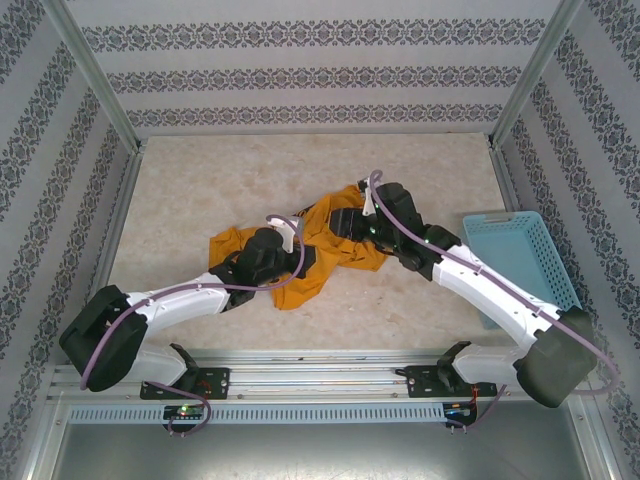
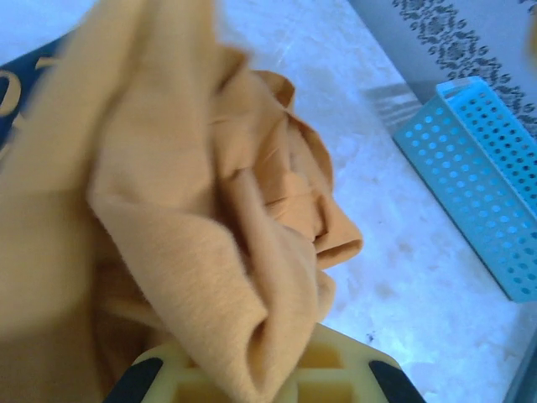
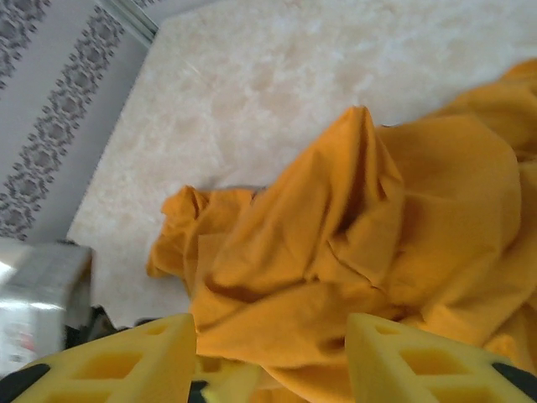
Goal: Fold the inside-out t-shirt
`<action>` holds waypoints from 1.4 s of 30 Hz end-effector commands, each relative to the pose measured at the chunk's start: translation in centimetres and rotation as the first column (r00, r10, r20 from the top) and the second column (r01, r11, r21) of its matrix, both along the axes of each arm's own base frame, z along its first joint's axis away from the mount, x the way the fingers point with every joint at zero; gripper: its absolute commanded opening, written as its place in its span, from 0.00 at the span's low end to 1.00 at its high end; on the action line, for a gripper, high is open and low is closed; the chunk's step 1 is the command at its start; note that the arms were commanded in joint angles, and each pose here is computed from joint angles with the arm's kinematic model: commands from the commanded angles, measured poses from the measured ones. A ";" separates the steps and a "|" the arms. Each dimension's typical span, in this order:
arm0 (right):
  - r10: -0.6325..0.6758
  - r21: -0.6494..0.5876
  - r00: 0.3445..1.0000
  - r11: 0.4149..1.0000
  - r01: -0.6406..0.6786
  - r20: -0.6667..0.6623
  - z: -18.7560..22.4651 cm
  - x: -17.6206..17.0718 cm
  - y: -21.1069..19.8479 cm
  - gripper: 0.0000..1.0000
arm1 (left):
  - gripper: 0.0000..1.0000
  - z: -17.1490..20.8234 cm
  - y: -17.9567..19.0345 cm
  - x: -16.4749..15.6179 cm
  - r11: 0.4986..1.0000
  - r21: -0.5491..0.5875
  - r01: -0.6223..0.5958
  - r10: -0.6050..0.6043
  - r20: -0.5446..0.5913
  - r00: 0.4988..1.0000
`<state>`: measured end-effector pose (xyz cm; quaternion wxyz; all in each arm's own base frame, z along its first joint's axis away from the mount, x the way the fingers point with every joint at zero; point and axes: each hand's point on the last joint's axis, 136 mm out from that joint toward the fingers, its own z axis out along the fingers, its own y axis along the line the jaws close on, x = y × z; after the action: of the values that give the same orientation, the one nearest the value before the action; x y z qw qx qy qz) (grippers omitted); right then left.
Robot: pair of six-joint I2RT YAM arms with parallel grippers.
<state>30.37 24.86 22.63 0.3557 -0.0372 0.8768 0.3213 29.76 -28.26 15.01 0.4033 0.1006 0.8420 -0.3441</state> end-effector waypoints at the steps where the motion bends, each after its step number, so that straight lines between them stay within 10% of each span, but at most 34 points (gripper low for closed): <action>1: 0.046 -0.001 0.999 0.999 -0.046 -0.007 -1.1 -1.6 0.7 0.51 | 0.00 3.2 -1.3 -0.1 0.995 -0.073 0.065 -0.058 0.093 0.994; 12: 0.048 -0.022 0.989 0.998 -0.051 -0.140 -6.2 0.6 3.5 0.49 | 0.00 -2.5 -0.1 -3.1 0.994 -0.025 0.103 -0.104 -0.035 0.994; 20: 0.056 -0.091 0.984 0.993 -0.072 -0.167 -8.6 1.0 4.2 0.44 | 0.40 -5.3 2.4 -5.8 0.998 -0.026 0.059 -0.062 -0.118 0.991; 36: -0.045 -0.190 0.958 0.982 -0.010 -0.284 -12.9 4.4 5.4 0.56 | 0.52 -3.5 5.1 3.3 0.984 -0.048 -0.172 0.155 -0.258 0.954; 42: -0.067 -0.164 0.947 0.986 0.016 -0.315 -14.6 5.2 4.9 0.38 | 0.43 -5.8 3.8 4.6 0.983 -0.057 -0.173 0.145 -0.327 0.934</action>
<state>35.11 29.08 7.24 0.2056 -0.0024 0.9535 0.2202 34.00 -24.08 9.33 0.3058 -0.0313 0.8878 -0.3424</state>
